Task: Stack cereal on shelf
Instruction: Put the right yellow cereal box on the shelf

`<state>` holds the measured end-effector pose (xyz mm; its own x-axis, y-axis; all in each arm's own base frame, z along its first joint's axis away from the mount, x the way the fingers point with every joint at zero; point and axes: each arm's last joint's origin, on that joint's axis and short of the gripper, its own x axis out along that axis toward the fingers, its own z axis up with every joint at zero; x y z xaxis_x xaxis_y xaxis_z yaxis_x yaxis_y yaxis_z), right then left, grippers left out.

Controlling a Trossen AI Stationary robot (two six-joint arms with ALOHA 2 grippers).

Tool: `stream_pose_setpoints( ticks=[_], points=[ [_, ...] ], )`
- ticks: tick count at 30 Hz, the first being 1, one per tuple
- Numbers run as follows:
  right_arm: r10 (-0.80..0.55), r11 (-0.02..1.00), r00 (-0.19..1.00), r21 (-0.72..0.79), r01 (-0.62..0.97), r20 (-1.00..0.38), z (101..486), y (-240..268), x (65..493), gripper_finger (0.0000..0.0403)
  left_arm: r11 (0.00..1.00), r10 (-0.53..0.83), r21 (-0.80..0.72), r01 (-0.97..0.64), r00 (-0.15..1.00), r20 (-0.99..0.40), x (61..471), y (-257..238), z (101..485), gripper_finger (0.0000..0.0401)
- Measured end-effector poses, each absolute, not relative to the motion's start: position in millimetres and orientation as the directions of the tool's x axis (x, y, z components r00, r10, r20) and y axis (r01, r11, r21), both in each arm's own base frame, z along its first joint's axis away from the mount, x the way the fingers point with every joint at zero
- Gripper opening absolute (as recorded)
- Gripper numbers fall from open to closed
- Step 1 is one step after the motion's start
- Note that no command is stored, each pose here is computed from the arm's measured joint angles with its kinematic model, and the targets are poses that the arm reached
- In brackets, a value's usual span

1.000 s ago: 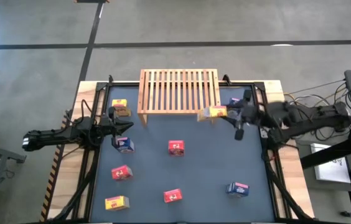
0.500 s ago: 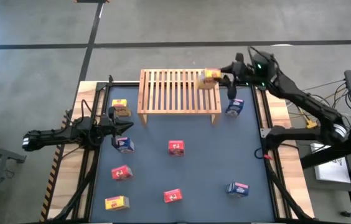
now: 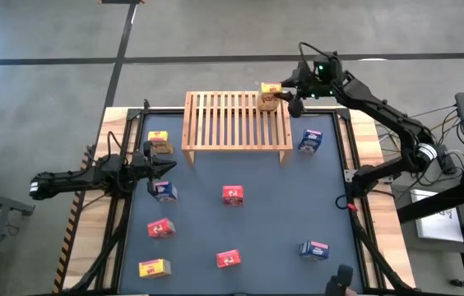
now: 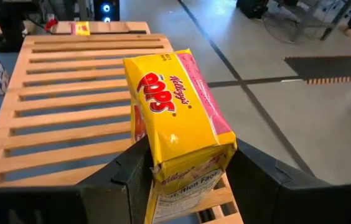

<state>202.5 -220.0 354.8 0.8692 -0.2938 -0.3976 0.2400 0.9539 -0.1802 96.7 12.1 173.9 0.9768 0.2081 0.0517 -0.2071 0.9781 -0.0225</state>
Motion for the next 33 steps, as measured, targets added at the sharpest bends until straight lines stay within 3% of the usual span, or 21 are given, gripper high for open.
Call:
stream_pose_setpoints(
  ticks=[9, 24, 33],
  points=[
    [-0.310, 0.948, 0.860, -0.203, 0.246, -0.406, 363, -220, 198, 0.0176, 0.978, 0.208, -0.022, -0.207, 0.977, 0.052, 97, 12, 174, 0.0001],
    [-0.342, 0.940, 0.804, -0.193, 0.283, -0.486, 343, -233, 206, 0.0246, 0.978, 0.208, -0.022, -0.207, 0.977, 0.052, 97, 12, 174, 0.0001],
    [-0.327, 0.942, 0.804, -0.240, 0.235, -0.497, 341, -232, 205, 0.0232, 0.978, 0.208, -0.022, -0.207, 0.977, 0.051, 97, 12, 174, 0.0001]
  ],
)
